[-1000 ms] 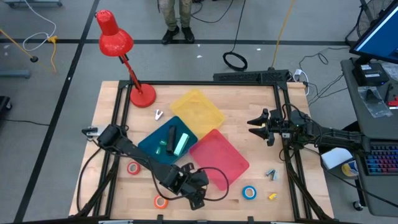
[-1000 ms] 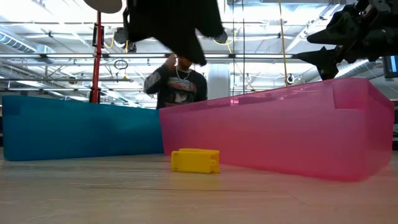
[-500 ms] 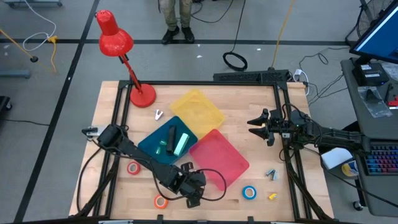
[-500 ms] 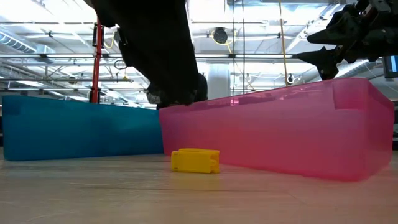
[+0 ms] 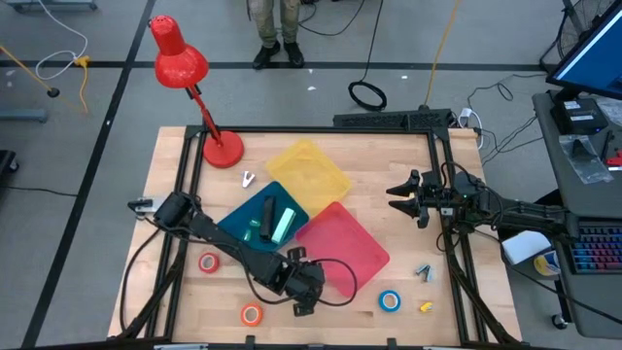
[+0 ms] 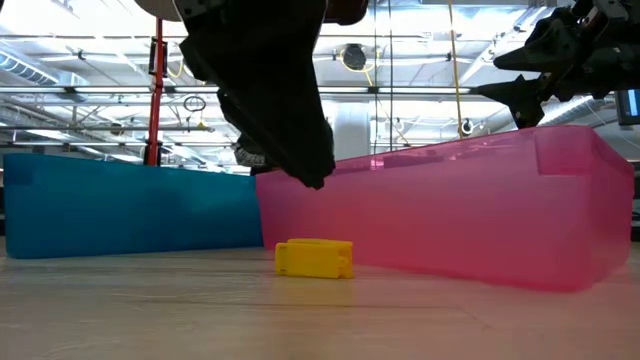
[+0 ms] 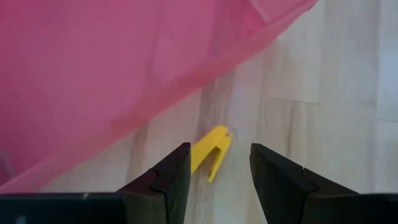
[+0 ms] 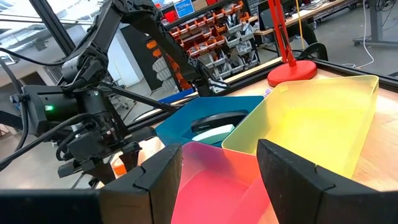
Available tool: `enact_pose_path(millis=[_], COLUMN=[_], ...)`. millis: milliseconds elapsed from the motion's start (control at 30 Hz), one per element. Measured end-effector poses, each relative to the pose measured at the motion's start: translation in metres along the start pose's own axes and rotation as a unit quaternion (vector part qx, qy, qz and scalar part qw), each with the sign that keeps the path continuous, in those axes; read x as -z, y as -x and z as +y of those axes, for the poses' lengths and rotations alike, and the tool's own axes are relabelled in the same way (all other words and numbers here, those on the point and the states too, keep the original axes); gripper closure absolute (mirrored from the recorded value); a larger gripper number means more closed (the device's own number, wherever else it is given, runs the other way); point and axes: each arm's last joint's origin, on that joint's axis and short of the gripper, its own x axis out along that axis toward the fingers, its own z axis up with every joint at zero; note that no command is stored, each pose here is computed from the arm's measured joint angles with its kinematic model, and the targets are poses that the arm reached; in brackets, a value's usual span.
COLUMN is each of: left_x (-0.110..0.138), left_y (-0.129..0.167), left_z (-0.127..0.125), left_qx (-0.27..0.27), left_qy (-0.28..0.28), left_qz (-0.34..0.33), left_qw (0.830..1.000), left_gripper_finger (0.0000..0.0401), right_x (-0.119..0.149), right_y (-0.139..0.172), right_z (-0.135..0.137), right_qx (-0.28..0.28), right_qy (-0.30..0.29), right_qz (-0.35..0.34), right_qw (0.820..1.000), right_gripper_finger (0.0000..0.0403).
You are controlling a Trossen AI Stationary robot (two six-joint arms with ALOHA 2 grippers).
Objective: Pick and place Stapler, Stapler remover, tape
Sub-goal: Put the left yellow stapler into the blue bin
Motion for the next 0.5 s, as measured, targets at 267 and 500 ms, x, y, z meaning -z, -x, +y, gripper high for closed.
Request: enact_pose_path(millis=[267, 500], left_x=[-0.0008, -0.0007], left_y=[-0.0005, -0.0006], left_z=[0.0015, 0.0015], left_qx=[-0.001, -0.001], left_qy=[-0.016, -0.020], left_qz=[0.000, 0.001], left_qw=[1.000, 1.000], left_gripper_finger=[0.0238, 0.0238], right_x=[0.0000, 0.0000], right_y=[0.0000, 0.0000], right_z=[0.0000, 0.0000], right_qx=[0.000, 0.000], right_qy=[0.000, 0.000], right_qz=[0.000, 0.000], right_qw=[1.000, 1.000], right_gripper_finger=[0.0202, 0.0202])
